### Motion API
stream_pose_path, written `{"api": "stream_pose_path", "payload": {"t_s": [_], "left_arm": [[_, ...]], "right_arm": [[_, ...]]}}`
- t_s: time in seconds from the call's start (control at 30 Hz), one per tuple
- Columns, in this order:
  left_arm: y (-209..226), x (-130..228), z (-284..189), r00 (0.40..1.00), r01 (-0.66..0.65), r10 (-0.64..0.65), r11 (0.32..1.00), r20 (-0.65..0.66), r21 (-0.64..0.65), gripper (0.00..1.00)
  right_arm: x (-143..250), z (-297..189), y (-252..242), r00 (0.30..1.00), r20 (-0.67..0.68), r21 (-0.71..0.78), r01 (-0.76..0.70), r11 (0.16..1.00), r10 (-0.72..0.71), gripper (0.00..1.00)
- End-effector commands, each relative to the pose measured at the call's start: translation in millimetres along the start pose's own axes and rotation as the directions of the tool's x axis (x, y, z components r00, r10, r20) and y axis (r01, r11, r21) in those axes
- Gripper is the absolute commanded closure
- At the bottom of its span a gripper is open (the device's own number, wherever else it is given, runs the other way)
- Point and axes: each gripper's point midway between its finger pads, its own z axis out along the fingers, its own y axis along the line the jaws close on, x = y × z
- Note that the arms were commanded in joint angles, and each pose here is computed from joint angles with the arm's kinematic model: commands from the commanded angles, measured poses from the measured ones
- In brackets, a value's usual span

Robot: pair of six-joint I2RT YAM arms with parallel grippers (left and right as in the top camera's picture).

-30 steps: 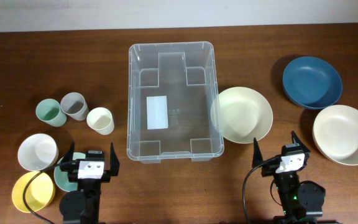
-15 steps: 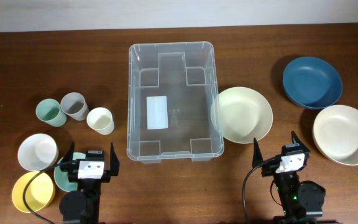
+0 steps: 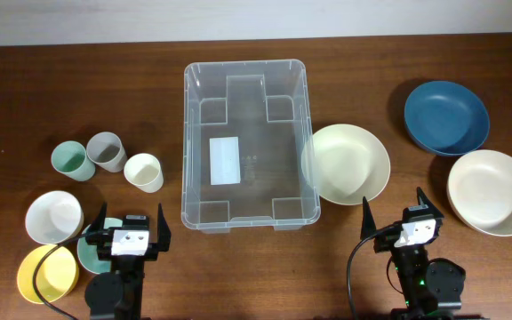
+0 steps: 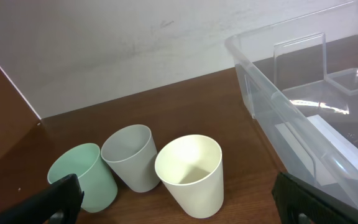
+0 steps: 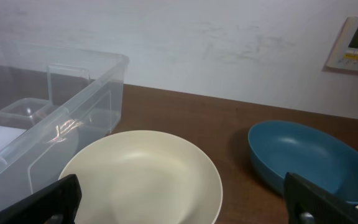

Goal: Pack container

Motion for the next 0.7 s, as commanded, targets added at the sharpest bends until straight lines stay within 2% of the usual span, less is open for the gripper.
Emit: {"api": "stream_pose_path", "payload": {"t_s": [0.0, 0.4, 0.53, 0.67], "left_arm": [[-2.0, 0.9, 0.4, 1.0, 0.009, -0.009, 1.0, 0.006, 0.008, 0.0], [-1.9, 0.8, 0.4, 1.0, 0.009, -0.009, 1.0, 0.006, 0.008, 0.0], [-1.9, 0.8, 0.4, 1.0, 0.009, -0.009, 1.0, 0.006, 0.008, 0.0], [-1.9, 0.8, 0.4, 1.0, 0.009, -0.009, 1.0, 0.006, 0.007, 0.0]], "right_arm": [[1.3, -0.1, 2.8, 1.0, 0.0, -0.012, 0.007, 1.0, -0.007, 0.01], [0.2, -0.1, 2.4, 1.0, 0.005, -0.011, 0.007, 1.0, -0.007, 0.01], [10.8, 2.1, 3.1, 0.988, -0.044, -0.009, -0.145, 0.989, 0.145, 0.01], [6.7, 3.7, -1.8, 0.983, -0.076, 0.017, -0.164, 0.986, 0.165, 0.01]]}}
